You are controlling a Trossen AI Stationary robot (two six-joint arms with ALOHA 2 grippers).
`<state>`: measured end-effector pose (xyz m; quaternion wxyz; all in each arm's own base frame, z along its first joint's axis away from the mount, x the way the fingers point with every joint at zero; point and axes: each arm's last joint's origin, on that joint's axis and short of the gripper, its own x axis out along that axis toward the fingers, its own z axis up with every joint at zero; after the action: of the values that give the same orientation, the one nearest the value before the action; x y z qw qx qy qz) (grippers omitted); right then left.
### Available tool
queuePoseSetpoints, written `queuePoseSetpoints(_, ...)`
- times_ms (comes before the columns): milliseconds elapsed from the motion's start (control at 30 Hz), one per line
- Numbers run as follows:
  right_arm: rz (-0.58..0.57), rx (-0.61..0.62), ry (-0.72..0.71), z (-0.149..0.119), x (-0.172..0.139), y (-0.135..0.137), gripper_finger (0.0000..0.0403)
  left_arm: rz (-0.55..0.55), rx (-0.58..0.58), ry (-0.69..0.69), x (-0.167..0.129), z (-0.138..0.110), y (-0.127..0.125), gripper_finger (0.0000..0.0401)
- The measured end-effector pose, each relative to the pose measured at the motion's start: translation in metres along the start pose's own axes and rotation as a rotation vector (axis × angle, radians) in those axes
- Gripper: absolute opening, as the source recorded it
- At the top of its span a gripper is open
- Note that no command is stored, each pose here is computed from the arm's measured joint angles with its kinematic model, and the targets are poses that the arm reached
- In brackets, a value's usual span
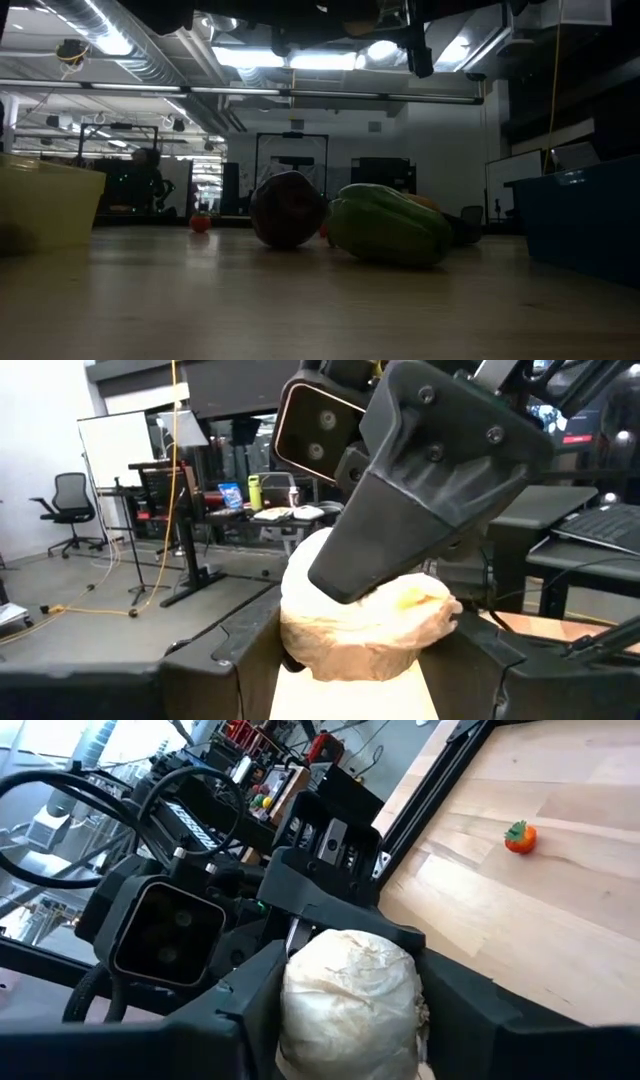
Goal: Sort produce into baskets
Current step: Put the garlic into the yellow bin
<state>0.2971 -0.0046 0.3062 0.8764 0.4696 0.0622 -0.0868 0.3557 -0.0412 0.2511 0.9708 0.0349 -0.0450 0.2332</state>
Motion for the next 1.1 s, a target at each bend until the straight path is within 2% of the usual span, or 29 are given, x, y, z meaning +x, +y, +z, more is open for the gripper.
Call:
queuePoseSetpoints(200,-0.027,-0.013,0.008,-0.001,0.0,-0.002,0.0274,-0.008,0.013,0.01,0.0,-0.001,-0.001,0.0195)
queuePoseSetpoints(400,-0.017,-0.191,0.035,0.001,0.001,-0.005,0.0319,-0.034,-0.015,0.048,-0.005,-0.005,-0.008,0.0195)
queuePoseSetpoints(567,0.043,-0.289,0.1,0.008,0.001,-0.01,0.0325,-0.077,-0.045,0.1,-0.015,-0.005,-0.019,0.0195)
queuePoseSetpoints(767,0.125,-0.291,0.2,0.015,0.0,-0.016,0.0316,-0.133,-0.075,0.215,-0.039,0.006,-0.026,0.0195)
queuePoseSetpoints(933,0.074,-0.309,0.256,0.011,0.0,-0.022,0.0308,-0.208,-0.086,0.369,-0.074,0.023,-0.024,0.0196)
queuePoseSetpoints(1100,-0.004,-0.342,0.341,0.005,-0.002,-0.031,0.0308,-0.315,-0.175,0.63,-0.115,0.033,-0.013,0.0196)
